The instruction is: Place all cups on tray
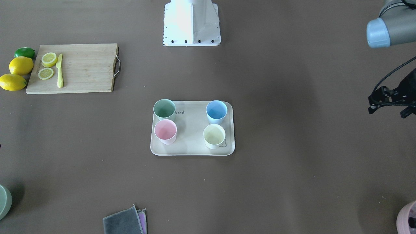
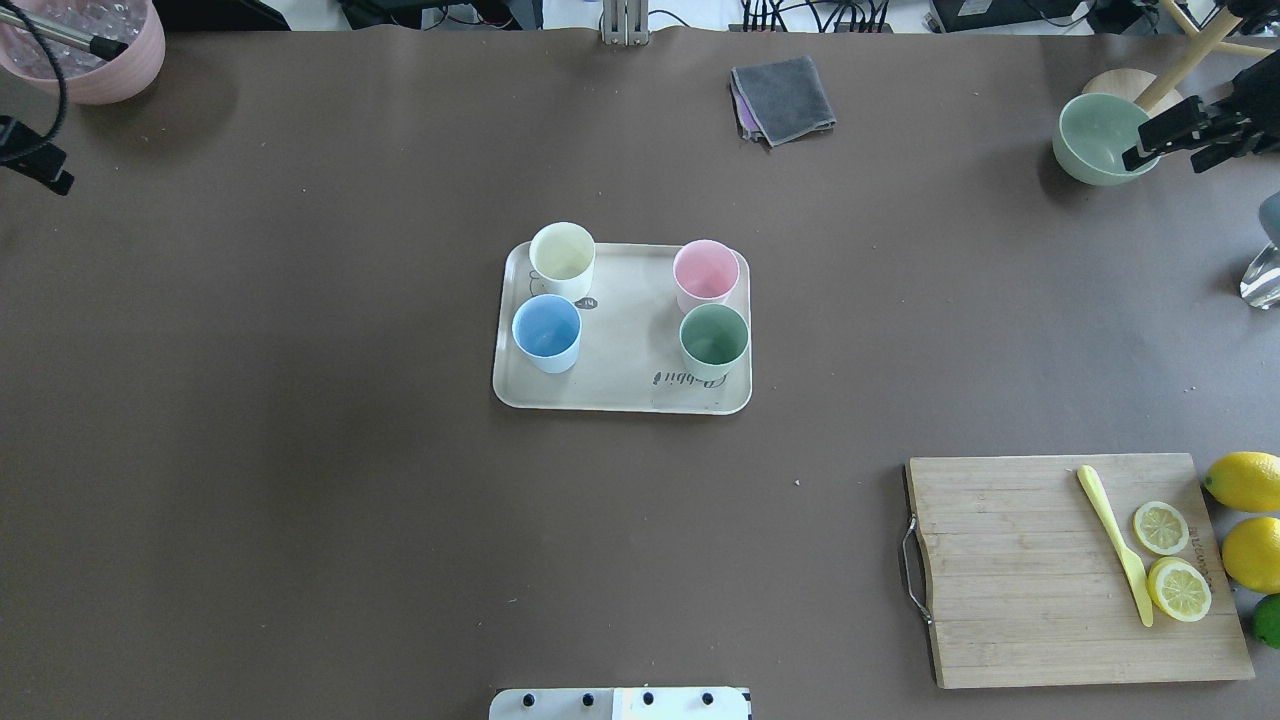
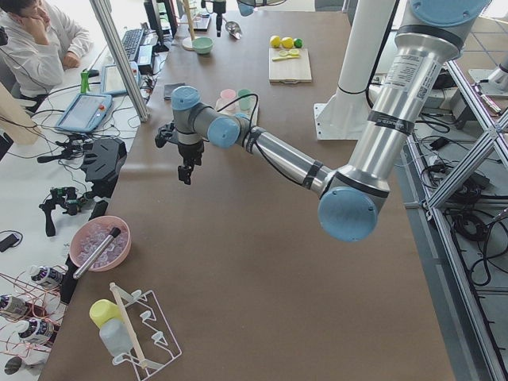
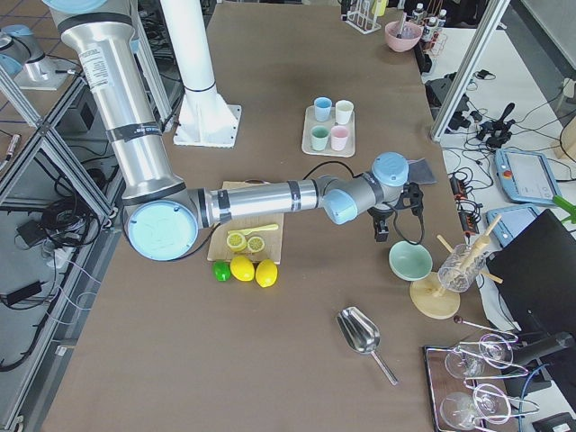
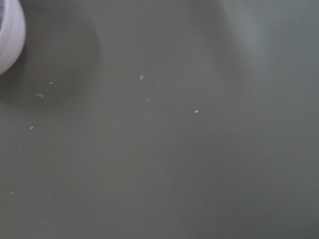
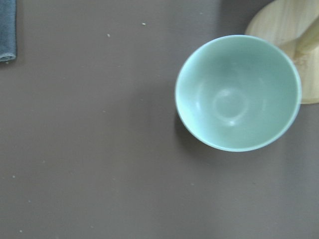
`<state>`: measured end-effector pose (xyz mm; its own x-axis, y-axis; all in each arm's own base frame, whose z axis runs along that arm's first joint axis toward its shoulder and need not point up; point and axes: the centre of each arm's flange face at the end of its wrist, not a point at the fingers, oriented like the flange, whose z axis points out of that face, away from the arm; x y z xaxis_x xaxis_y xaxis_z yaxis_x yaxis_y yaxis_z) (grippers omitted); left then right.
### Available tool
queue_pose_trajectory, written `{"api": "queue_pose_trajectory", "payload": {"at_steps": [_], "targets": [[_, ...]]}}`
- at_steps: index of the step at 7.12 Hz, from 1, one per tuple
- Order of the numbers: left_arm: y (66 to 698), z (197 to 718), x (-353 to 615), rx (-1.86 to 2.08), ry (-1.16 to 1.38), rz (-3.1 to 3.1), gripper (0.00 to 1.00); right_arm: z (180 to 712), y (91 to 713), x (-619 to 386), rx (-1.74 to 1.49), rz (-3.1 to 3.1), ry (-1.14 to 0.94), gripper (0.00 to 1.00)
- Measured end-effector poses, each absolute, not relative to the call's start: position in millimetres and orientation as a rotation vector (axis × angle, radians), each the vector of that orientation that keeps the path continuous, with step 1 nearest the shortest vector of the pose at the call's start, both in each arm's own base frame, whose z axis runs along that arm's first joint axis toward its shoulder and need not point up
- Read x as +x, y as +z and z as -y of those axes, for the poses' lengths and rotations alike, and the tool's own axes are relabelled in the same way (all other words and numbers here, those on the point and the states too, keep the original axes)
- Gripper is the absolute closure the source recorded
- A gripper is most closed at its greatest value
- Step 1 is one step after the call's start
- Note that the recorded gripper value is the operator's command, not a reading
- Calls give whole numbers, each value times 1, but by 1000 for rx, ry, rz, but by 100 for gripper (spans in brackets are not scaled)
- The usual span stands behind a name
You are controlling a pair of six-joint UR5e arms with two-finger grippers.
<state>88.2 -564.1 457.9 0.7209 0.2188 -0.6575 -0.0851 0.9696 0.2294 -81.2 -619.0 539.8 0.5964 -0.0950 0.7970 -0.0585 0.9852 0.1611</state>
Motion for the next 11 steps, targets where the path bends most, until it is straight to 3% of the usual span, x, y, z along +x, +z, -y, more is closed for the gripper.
{"api": "queue_pose_trajectory", "payload": {"at_steps": [4, 11], "targets": [[536, 498, 15, 185, 131, -851, 2, 597, 585, -29, 183, 920, -12, 0], [555, 474, 11, 168, 129, -852, 2, 563, 619, 2, 199, 892, -35, 0]]}}
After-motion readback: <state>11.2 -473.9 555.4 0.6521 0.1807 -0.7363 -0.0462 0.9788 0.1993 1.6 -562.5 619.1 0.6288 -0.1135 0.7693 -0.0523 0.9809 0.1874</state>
